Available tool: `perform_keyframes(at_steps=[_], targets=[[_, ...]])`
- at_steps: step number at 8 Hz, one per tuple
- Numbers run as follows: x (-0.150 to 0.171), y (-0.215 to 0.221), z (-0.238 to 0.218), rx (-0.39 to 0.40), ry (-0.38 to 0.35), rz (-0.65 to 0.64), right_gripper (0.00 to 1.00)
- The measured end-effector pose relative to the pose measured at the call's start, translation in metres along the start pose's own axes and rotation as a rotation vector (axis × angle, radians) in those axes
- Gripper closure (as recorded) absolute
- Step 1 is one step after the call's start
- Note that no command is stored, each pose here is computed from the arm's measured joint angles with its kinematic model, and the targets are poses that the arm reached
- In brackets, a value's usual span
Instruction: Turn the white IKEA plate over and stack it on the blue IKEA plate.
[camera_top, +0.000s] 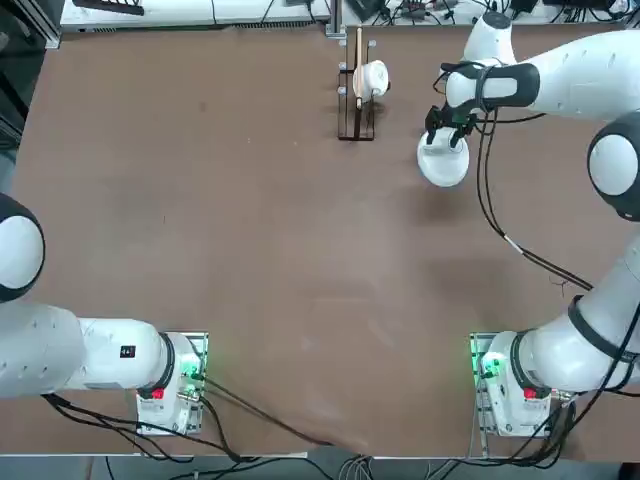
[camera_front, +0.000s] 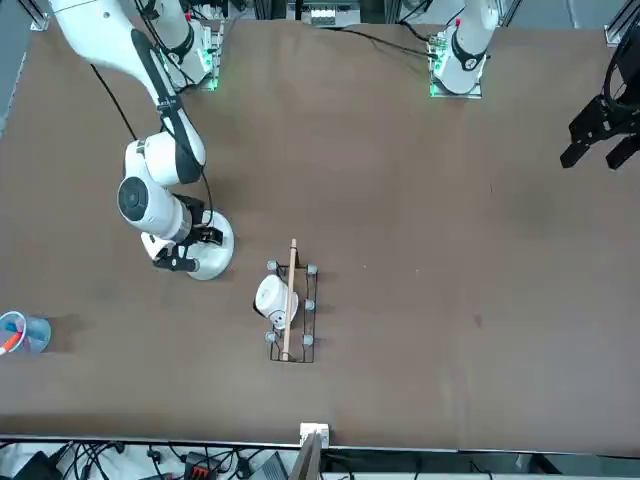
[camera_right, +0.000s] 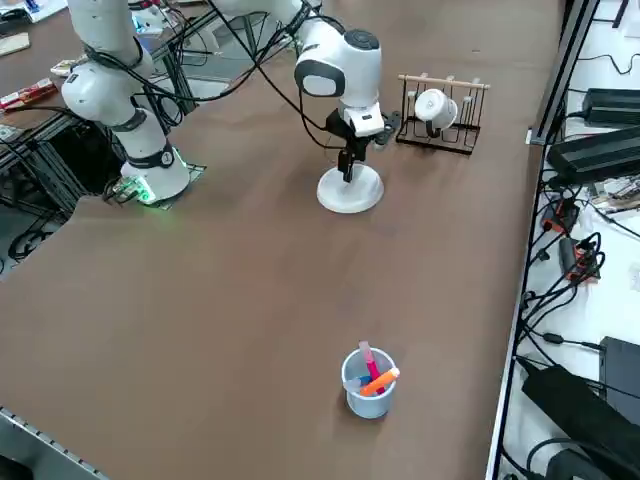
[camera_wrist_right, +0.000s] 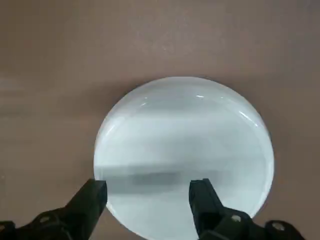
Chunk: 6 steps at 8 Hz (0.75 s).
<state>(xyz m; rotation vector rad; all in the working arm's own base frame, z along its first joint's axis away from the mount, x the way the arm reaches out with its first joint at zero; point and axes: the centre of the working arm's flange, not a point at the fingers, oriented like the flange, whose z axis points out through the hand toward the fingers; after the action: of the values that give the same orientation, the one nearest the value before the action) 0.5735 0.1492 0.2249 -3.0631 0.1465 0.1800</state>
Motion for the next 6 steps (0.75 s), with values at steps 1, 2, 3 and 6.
perform_keyframes(at_steps=[1,2,3,6], targets=[[0.0,0.0,0.005,0.0,-0.003,0.002,0.0],[0.0,0.001,0.01,-0.001,-0.007,0.004,0.0],[0.0,0.001,0.014,-0.002,-0.012,0.004,0.0],[-0.002,-0.004,0.017,-0.004,-0.018,0.0,0.0]])
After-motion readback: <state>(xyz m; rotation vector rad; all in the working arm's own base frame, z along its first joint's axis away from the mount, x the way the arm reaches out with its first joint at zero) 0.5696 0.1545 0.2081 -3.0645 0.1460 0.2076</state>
